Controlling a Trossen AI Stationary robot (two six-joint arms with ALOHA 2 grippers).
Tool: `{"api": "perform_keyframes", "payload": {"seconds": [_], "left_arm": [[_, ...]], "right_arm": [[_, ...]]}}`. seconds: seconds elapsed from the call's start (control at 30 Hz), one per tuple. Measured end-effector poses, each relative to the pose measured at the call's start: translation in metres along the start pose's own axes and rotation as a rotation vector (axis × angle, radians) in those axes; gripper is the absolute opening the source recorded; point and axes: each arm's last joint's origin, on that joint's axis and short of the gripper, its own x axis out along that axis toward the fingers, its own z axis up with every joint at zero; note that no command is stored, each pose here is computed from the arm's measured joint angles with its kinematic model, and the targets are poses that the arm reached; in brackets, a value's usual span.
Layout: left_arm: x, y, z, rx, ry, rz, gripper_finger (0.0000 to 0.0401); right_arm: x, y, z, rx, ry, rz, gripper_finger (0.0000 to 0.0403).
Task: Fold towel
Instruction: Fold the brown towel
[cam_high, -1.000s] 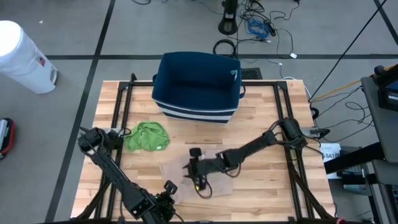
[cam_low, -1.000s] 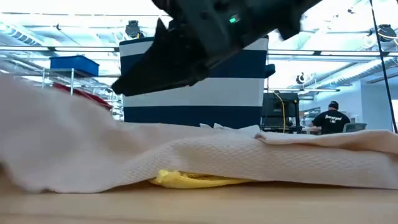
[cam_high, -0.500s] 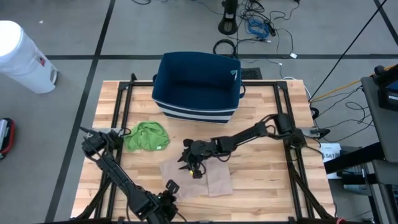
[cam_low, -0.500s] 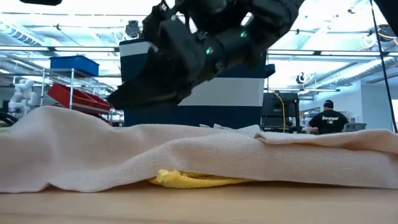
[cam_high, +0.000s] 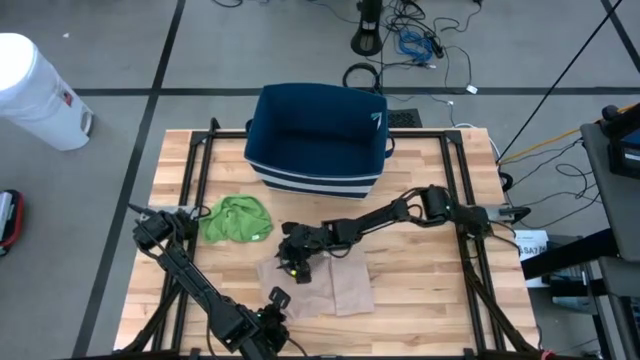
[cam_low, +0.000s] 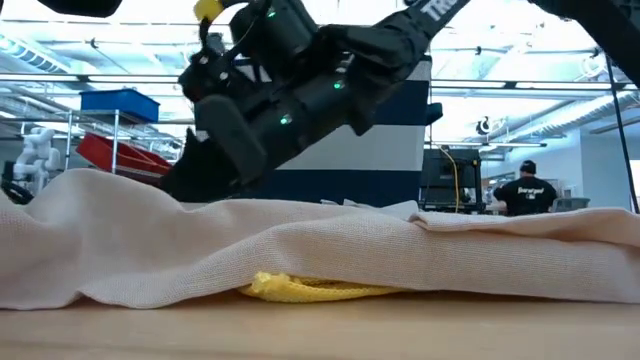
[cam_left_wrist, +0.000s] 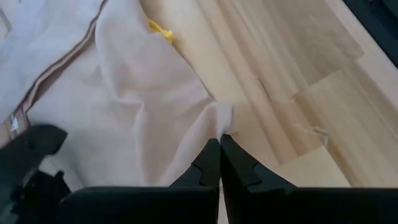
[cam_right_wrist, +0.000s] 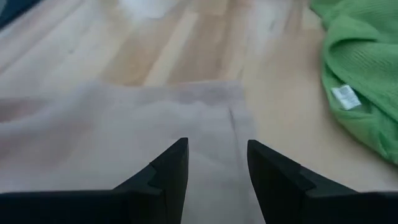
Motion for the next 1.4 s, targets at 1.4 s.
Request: {"api": "perform_keyframes", "payload": {"seconds": [1.4], "left_arm": [[-0.042, -0.026, 0.003, -0.013, 0.004, -0.038, 0.0]], "right_arm": [[0.009, -0.007, 0.046, -0.134, -0.024, -0.07, 0.0]]}}
